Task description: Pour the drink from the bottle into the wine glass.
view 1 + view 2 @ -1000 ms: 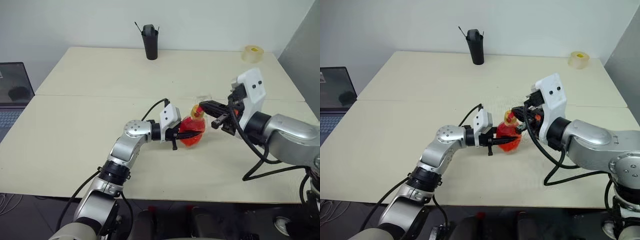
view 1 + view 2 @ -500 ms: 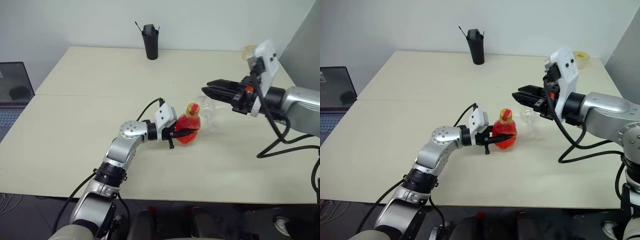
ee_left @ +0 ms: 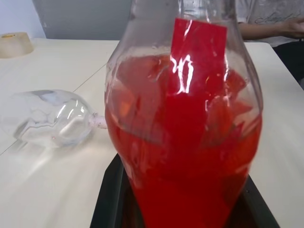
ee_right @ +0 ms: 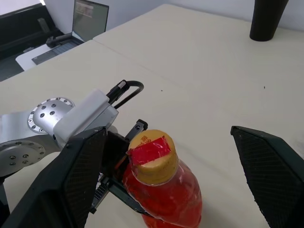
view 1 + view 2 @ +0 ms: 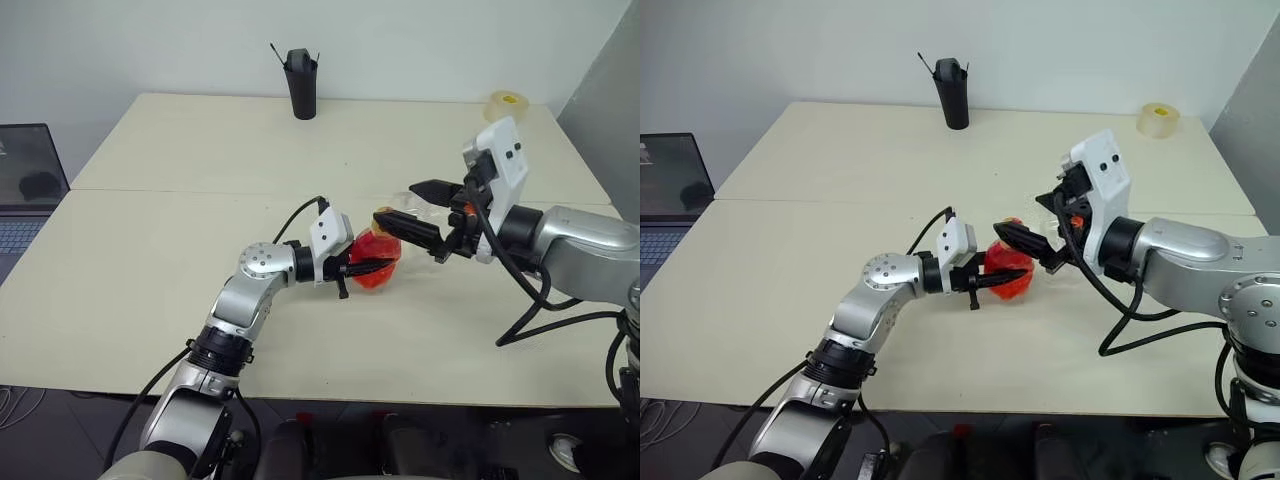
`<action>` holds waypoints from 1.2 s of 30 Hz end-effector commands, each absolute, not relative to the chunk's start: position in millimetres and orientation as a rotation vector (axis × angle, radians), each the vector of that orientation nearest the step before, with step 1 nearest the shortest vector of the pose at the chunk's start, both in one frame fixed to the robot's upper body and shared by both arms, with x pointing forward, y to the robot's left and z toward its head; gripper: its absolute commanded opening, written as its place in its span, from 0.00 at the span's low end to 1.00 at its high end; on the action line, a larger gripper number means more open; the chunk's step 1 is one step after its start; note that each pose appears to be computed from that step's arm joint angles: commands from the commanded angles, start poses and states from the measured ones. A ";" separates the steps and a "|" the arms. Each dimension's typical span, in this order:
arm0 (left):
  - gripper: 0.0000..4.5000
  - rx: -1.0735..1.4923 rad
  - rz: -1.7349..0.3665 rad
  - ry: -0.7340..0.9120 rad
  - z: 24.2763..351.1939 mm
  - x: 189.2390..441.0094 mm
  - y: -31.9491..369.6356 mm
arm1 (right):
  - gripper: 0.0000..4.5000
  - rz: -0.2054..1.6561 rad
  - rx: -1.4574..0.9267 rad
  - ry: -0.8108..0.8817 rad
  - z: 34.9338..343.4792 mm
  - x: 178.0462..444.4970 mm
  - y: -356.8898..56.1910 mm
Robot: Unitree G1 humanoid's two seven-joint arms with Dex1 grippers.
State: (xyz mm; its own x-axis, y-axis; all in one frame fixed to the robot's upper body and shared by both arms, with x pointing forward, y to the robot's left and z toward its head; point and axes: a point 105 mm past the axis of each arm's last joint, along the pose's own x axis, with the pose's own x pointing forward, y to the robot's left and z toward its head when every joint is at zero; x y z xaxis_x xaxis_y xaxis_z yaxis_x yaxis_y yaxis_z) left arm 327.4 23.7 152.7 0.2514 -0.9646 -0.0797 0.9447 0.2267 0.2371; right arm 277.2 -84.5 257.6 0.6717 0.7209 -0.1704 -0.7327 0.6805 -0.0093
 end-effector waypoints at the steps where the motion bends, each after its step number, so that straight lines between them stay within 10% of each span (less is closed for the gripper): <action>1: 0.20 0.273 -1.347 -0.170 170.1 324.2 16.0 | 0.99 0.819 -0.071 0.157 258.2 274.6 -84.3; 7: 0.20 0.269 -1.348 -0.171 169.8 323.4 14.7 | 0.86 0.799 -0.062 0.170 255.2 275.7 -84.0; 15: 0.20 0.267 -1.339 -0.167 169.0 323.8 15.9 | 0.27 0.790 -0.051 0.172 253.7 278.1 -82.7; 27: 0.20 0.272 -1.348 -0.166 170.4 322.7 12.5 | 0.27 1.356 -0.166 0.099 248.7 276.6 -98.4; 36: 0.19 0.286 -1.344 -0.167 172.4 323.0 14.6 | 0.27 1.429 -0.451 0.171 242.5 308.2 -111.1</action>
